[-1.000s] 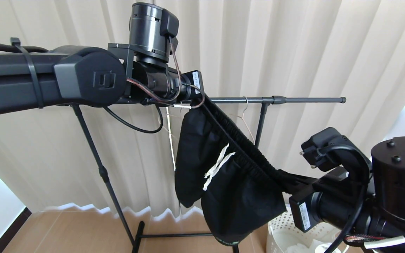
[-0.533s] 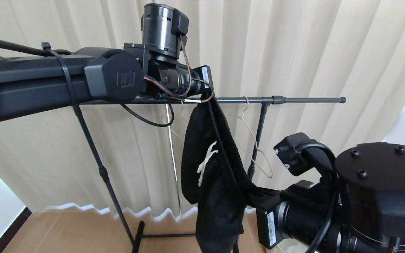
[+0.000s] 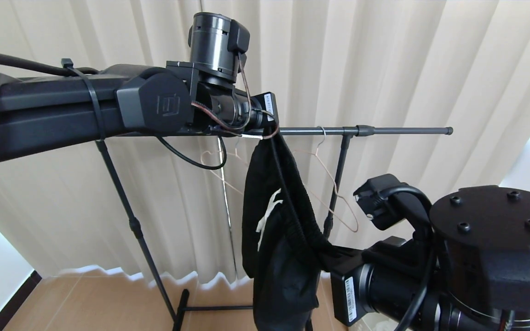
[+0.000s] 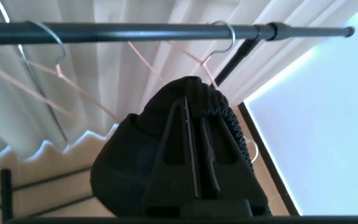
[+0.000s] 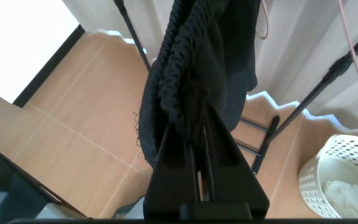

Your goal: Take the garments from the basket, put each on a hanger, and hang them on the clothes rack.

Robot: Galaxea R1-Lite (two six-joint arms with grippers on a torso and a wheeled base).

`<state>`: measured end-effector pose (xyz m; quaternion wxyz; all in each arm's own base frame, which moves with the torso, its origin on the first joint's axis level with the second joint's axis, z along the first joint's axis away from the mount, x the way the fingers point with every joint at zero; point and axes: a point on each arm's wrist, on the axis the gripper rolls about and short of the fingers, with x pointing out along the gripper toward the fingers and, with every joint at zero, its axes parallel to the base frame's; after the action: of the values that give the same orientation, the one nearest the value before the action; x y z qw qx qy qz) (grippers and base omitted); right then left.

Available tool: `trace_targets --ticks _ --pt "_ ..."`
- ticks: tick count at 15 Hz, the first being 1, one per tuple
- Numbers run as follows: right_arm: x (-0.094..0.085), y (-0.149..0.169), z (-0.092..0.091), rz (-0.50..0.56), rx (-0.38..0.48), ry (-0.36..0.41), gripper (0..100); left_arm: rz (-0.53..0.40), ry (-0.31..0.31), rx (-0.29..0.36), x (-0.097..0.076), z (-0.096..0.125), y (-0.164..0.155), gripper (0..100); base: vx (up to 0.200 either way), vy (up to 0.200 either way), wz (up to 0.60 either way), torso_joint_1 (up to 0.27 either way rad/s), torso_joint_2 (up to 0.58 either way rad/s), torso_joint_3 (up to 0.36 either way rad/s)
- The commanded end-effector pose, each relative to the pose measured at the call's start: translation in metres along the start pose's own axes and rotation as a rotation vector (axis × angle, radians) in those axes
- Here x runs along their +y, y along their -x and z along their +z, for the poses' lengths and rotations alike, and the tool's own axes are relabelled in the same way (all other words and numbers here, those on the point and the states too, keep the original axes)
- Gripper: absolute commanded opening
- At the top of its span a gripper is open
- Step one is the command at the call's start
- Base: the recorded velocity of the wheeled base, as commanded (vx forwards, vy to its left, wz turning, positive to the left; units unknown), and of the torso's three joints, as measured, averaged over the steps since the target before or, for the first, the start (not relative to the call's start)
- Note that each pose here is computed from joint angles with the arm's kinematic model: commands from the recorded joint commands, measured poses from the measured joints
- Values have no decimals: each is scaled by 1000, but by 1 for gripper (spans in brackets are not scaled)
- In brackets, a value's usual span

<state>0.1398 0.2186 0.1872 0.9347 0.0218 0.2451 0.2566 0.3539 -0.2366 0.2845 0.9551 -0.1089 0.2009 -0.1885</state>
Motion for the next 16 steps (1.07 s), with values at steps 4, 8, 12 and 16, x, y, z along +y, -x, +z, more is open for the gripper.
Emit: trace_targets --ticks 4,8,12,16 --pt "-37 -11 10 -167 -17 33 0 76 -8 102 15 15 53 0 0 0 0 0 0 0" --pt "-62 -37 43 -290 -71 -15 0 148 -68 289 30 -1 95 0 0 0 0 0 0 0" --pt "-72 -93 94 -350 -157 -74 0 122 -172 512 21 -74 114 0 0 0 0 0 0 0" --pt "-68 -130 106 -349 -176 -59 0 -8 -264 575 -13 -136 119 0 0 0 0 0 0 0"
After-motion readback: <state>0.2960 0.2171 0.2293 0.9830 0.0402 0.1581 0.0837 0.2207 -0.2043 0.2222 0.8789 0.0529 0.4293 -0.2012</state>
